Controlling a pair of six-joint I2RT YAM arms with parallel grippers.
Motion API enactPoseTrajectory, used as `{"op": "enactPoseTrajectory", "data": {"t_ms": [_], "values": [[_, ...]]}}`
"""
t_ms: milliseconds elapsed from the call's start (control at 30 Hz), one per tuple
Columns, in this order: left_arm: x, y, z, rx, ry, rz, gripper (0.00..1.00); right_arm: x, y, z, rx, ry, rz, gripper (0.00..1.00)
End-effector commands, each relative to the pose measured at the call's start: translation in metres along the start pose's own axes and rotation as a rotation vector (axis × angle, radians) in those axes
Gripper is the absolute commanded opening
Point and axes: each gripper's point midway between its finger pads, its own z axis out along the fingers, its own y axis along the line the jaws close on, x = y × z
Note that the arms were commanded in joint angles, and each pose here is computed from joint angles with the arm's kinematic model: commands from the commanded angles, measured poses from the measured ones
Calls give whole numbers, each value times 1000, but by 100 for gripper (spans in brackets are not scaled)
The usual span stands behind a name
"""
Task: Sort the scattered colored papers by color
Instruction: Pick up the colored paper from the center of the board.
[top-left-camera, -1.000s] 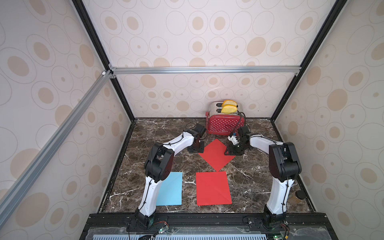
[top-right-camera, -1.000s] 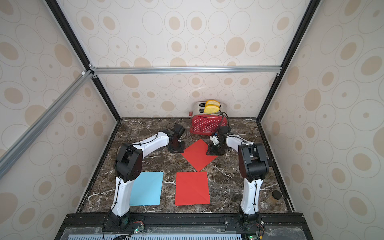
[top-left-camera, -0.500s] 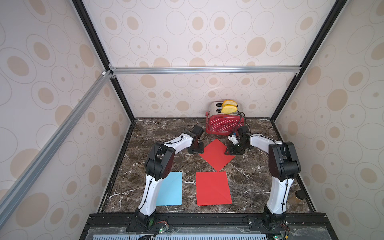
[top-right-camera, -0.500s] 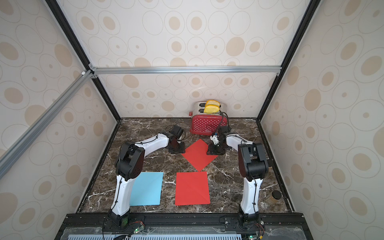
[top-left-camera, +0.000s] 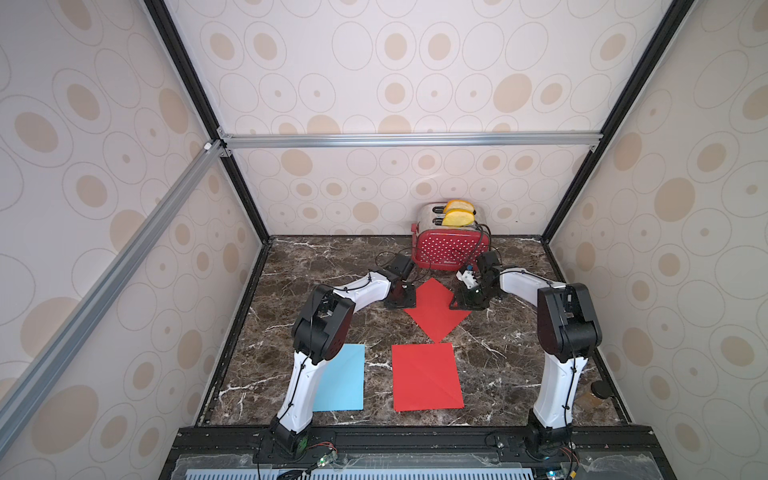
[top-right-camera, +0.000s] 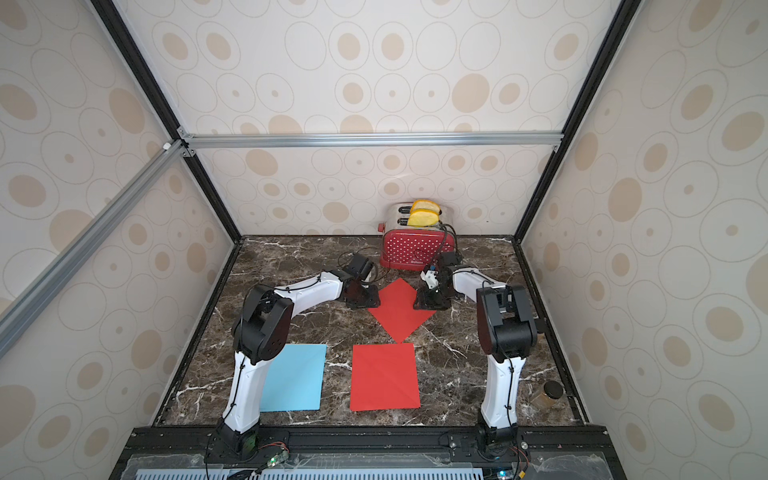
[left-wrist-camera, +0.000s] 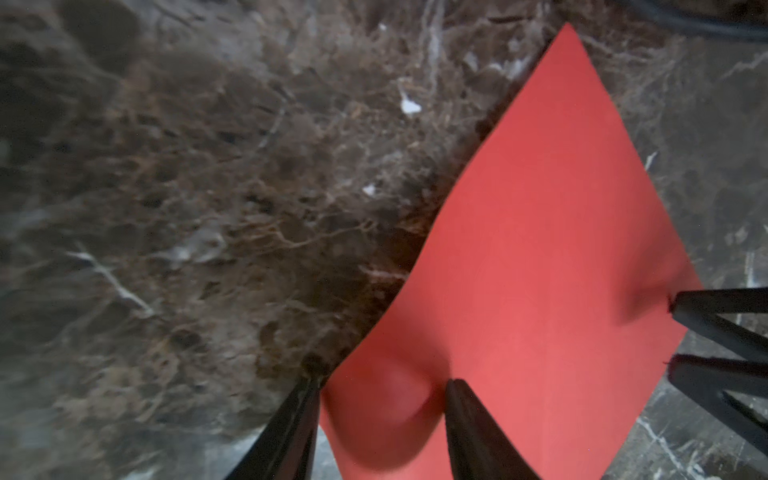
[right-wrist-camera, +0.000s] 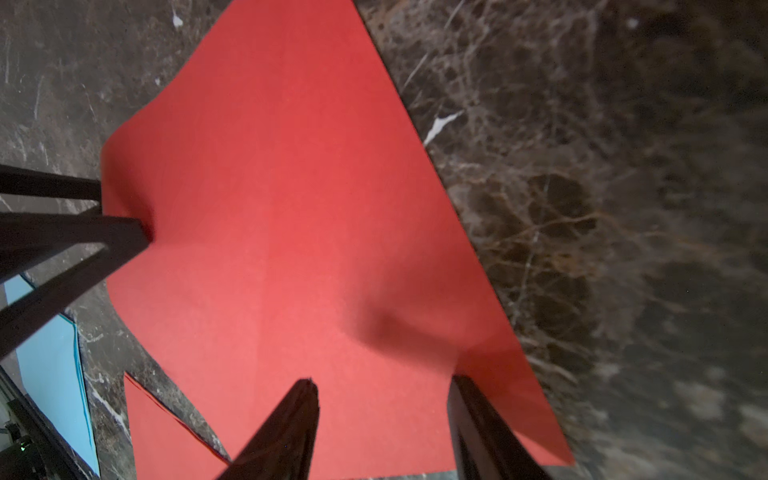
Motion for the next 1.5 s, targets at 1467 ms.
{"op": "enactPoseTrajectory", "data": {"t_ms": [1467], "values": [[-6,-33,-42,620,-21,-127,41,14,-3,12,-30,62,45,57]]}}
